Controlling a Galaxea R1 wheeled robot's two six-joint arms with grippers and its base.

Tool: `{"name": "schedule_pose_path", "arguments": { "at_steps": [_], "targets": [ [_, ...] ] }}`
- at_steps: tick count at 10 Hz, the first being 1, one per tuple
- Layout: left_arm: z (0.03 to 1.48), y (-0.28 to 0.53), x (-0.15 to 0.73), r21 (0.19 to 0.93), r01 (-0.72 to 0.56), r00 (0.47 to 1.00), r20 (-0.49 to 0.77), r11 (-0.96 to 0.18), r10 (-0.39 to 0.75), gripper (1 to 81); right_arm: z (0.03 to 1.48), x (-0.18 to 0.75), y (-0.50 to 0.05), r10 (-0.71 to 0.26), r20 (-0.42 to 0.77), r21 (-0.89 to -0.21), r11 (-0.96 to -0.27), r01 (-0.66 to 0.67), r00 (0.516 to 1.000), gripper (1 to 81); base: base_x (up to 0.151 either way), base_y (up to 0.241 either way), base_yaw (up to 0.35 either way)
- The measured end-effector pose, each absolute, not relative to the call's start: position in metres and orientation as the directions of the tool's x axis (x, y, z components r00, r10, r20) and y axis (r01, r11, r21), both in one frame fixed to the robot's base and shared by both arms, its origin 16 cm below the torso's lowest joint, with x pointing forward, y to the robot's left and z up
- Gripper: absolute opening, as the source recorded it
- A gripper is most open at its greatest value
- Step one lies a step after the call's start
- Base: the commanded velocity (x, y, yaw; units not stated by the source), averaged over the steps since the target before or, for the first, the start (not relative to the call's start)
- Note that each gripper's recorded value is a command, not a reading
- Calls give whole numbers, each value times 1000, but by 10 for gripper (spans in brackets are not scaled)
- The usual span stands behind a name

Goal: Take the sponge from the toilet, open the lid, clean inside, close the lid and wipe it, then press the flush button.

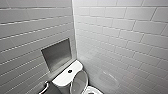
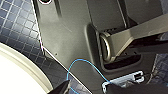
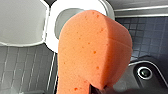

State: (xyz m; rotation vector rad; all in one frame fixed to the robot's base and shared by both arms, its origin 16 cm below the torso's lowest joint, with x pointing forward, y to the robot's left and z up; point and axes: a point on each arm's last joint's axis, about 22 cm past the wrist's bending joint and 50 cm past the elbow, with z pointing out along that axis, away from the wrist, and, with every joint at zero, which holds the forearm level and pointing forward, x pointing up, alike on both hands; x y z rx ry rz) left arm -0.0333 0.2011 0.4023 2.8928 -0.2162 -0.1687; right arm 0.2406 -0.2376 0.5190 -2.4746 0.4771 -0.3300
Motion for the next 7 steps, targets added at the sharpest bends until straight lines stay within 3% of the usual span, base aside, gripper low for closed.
{"name": "schedule_pose_path", "arguments": {
  "at_steps": [4,7],
  "targets": [
    [409,200,-83,248,-89,969,-201,-965,-141,811,511,282,-261,-385,123,-570,-782,-252,915,10,0,0,0],
    [411,200,-90,251,-85,968,-211,-964,-140,811,535,370,-265,-414,213,-601,-770,-216,885,10,0,0,0]
  ]
}}
